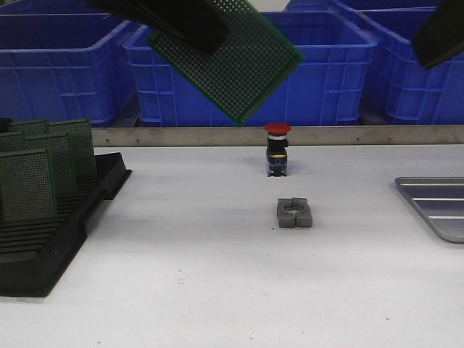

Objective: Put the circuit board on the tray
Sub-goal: 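Bring the right gripper to the held board and grasp its edge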

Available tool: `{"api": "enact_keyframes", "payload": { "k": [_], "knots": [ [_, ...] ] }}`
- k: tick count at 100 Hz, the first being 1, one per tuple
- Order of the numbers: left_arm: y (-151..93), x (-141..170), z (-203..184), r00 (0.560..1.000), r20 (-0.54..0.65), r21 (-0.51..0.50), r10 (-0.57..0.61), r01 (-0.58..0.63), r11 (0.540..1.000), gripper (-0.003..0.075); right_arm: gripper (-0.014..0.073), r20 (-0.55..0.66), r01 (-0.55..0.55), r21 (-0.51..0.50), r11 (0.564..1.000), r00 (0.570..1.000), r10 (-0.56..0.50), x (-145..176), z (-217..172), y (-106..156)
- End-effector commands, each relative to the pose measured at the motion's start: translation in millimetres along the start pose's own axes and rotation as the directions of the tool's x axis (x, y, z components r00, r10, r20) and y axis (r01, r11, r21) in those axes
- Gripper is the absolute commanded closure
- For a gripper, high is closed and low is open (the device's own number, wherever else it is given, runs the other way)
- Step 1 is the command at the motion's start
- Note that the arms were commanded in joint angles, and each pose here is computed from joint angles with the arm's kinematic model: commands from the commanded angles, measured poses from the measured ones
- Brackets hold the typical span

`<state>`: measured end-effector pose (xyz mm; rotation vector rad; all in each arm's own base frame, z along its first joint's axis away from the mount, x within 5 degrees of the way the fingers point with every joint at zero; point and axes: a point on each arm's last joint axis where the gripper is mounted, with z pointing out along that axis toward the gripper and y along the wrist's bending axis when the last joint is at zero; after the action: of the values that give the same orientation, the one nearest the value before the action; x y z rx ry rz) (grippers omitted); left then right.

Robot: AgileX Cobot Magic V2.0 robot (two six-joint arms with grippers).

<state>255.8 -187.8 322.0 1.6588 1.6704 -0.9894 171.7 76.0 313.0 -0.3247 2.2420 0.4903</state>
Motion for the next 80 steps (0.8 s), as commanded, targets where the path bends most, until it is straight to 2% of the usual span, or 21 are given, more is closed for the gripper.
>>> {"api": "enact_keyframes", "payload": {
  "k": [1,8,17,23,51,59,66,80],
  "knots": [
    [-15.6,-22.0,-10.9,0.996,0.089,0.041,0.027,-0.031,0.999,0.0741,0.0056,0.088,0.095,-0.093,0.991,0.992,-0.086,-18.5,0.0,15.8],
    [-15.6,-22.0,-10.9,0.996,0.089,0.041,0.027,-0.031,0.999,0.0740,0.0056,0.092,0.216,-0.167,0.962,0.975,-0.203,-20.5,6.0,27.4],
    [-15.6,-22.0,-10.9,0.996,0.089,0.041,0.027,-0.031,0.999,0.0741,0.0056,0.131,0.387,-0.243,0.890,0.922,-0.365,-21.5,14.6,40.2],
    [-15.6,-22.0,-10.9,0.996,0.089,0.041,0.027,-0.031,0.999,0.0741,0.0056,0.161,0.438,-0.272,0.857,0.899,-0.408,-22.2,19.6,45.0],
    [-15.6,-22.0,-10.9,0.996,0.089,0.041,0.027,-0.031,0.999,0.0740,0.0056,0.176,0.437,-0.385,0.813,0.900,-0.400,-28.7,58.3,52.0],
    [-15.6,-22.0,-10.9,0.996,0.089,0.041,0.027,-0.031,0.999,0.0741,0.0061,0.181,0.420,-0.404,0.813,0.908,-0.379,-35.2,63.7,54.3],
    [-15.6,-22.0,-10.9,0.996,0.089,0.041,0.027,-0.031,0.999,0.0741,0.0124,0.182,0.415,-0.412,0.811,0.910,-0.373,-38.6,66.3,55.4],
    [-15.6,-22.0,-10.9,0.996,0.089,0.041,0.027,-0.031,0.999,0.0741,0.0402,0.172,0.412,-0.433,0.802,0.911,-0.375,-37.4,67.5,56.6]
  ]
}}
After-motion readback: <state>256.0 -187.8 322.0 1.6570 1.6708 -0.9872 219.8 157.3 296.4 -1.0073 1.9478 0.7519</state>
